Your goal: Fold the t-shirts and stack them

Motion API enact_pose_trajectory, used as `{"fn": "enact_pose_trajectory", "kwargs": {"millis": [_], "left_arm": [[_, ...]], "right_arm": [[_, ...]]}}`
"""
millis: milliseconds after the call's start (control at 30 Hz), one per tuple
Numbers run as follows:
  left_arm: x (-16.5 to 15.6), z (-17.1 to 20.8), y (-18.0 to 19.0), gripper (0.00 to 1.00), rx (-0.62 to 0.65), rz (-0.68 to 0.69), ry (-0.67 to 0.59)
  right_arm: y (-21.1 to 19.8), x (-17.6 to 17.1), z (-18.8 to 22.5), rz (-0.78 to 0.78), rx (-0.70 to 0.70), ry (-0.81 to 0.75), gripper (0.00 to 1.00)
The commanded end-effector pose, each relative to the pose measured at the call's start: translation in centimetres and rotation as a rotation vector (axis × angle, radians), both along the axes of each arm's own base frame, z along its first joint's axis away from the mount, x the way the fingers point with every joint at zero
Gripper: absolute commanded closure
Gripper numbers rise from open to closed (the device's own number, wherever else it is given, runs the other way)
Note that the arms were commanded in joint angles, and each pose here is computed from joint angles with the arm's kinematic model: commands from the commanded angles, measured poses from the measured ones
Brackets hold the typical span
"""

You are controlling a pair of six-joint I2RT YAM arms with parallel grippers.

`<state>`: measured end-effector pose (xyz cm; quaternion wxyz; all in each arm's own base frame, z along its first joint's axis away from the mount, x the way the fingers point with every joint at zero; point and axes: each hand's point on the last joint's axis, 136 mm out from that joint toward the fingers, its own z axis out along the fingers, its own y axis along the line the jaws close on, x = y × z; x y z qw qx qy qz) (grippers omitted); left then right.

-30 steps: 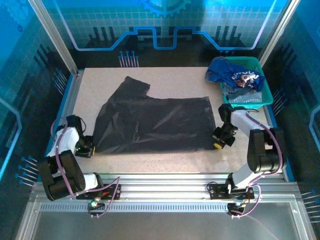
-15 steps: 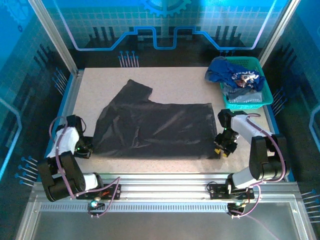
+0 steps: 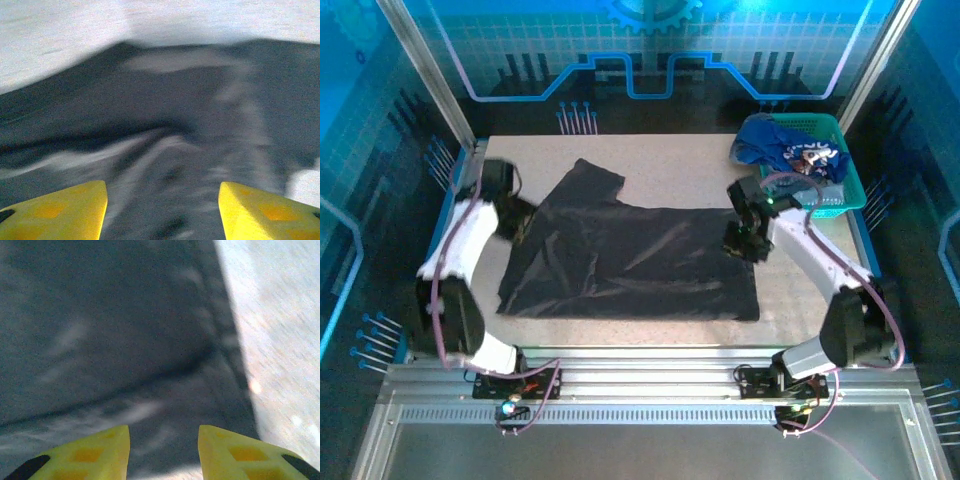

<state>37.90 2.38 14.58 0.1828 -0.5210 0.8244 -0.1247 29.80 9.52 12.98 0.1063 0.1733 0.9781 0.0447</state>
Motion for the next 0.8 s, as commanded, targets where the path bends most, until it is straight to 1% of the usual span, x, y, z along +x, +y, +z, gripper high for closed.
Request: {"fn": "enact_pose_trajectory", "kwargs": {"millis": [0,33,67,100,167,233,333,400,600,767], "left_arm": [[7.6,0.0,-3.3,0.46,-0.077,-0.276,-0.093],[8.6,-0.6,-3.5,0.50,-0.100,-0.278,-0.074],[9.2,-1.5,-3.7,0.58,-0.133,-0.266,-0.035],[9.3,-2.4,-3.9,0.62,-0.156,-0.250,0.008],[8.8,-3.7,-4.1,0.63,-0.168,-0.226,0.064],[7.6,-5.1,-3.7,0.64,-0.153,-0.193,0.116],[5.8,-7.6,-2.3,0.67,-0.148,-0.146,0.190],[4.7,-9.3,-0.6,0.68,-0.136,-0.106,0.233],[3.3,-12.5,4.4,0.68,-0.084,-0.047,0.290],[3.1,-13.7,7.0,0.68,-0.086,-0.037,0.316]], "right_arm": [[2.9,5.4,-0.3,0.131,0.032,-0.035,0.61],[3.0,6.2,-1.0,0.133,0.027,-0.004,0.63],[3.0,7.0,-1.5,0.131,0.026,0.015,0.63],[3.1,7.7,-2.3,0.126,0.037,0.037,0.64],[2.9,8.5,-3.2,0.102,0.049,0.069,0.65],[2.9,8.9,-4.2,0.088,0.060,0.103,0.65],[2.8,8.7,-5.9,0.076,0.053,0.176,0.65],[2.8,8.5,-7.2,0.073,0.043,0.215,0.65],[3.3,7.4,-10.2,0.075,0.031,0.320,0.63],[5.8,6.5,-11.3,0.101,0.077,0.359,0.61]]}}
